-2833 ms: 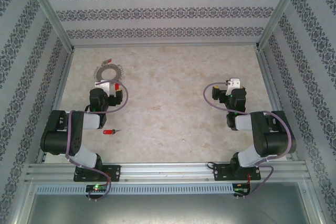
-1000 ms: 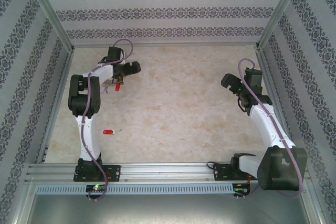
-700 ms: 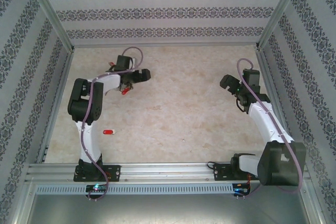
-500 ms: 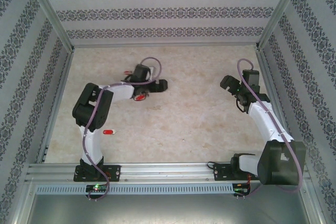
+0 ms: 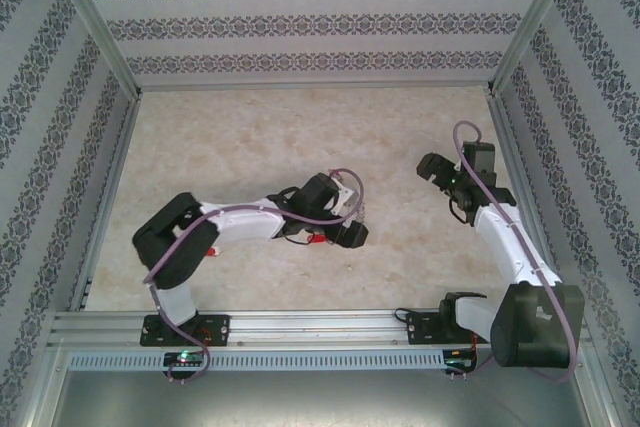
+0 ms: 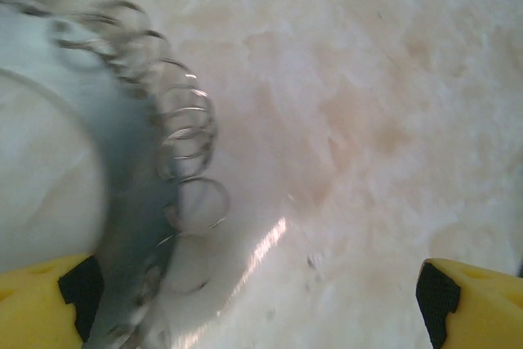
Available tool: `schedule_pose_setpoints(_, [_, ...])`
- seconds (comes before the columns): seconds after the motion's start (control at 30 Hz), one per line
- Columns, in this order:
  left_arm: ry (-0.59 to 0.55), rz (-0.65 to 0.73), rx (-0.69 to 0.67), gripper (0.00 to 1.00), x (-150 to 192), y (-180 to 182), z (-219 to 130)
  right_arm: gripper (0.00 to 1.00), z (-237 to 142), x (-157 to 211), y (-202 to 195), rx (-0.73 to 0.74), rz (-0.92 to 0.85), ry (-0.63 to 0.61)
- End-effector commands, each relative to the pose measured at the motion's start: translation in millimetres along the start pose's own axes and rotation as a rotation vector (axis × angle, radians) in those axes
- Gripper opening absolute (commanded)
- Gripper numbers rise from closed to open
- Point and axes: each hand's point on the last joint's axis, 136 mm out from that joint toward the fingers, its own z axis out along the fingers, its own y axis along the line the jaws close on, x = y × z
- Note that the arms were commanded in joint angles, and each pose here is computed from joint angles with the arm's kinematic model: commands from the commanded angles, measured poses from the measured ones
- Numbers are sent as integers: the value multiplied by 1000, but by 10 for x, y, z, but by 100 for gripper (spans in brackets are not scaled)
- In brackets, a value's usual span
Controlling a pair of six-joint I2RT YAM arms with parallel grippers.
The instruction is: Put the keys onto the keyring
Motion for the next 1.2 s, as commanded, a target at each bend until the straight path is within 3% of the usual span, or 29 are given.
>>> schedule_pose_setpoints(0.0, [-77, 122, -11, 99, -316, -196, -575, 93, -122, 243, 128, -82, -93, 56])
schedule_pose_setpoints(0.1, [-158, 107, -72, 99, -622, -17, -1102, 87, -184, 414, 358, -160, -173, 89])
schedule_pose_setpoints(0.23, [-241, -137, -195, 99, -834, 658, -1679, 78, -158, 716, 649, -177, -362, 187])
schedule_pose_setpoints(0.3, [-249, -193, -282, 99, -804, 878, -1810, 73, -131, 862, 833, -184, -471, 226])
schedule_pose_setpoints(0.5, [-150, -222, -364, 99, -459, 1057, -1915, 51, -41, 1237, 1450, -249, -664, 298])
schedule_pose_setpoints(0.57, [-176, -235, -423, 99, -401, 1171, -2005, 46, 54, 1382, 1638, -318, -696, 332])
schedule_pose_setpoints(0.67, [-237, -230, -394, 99, -408, 1144, -2059, 33, 215, 1518, 1883, -384, -742, 360])
schedule_pose_setpoints(0.93, [-236, -440, -379, 99, -269, 1404, -2020, 30, 563, 1887, 2383, -461, -957, 397])
schedule_pose_setpoints(1.17, [-223, -532, -321, 99, -297, 1386, -2025, 31, 827, 1963, 2454, -458, -1096, 354])
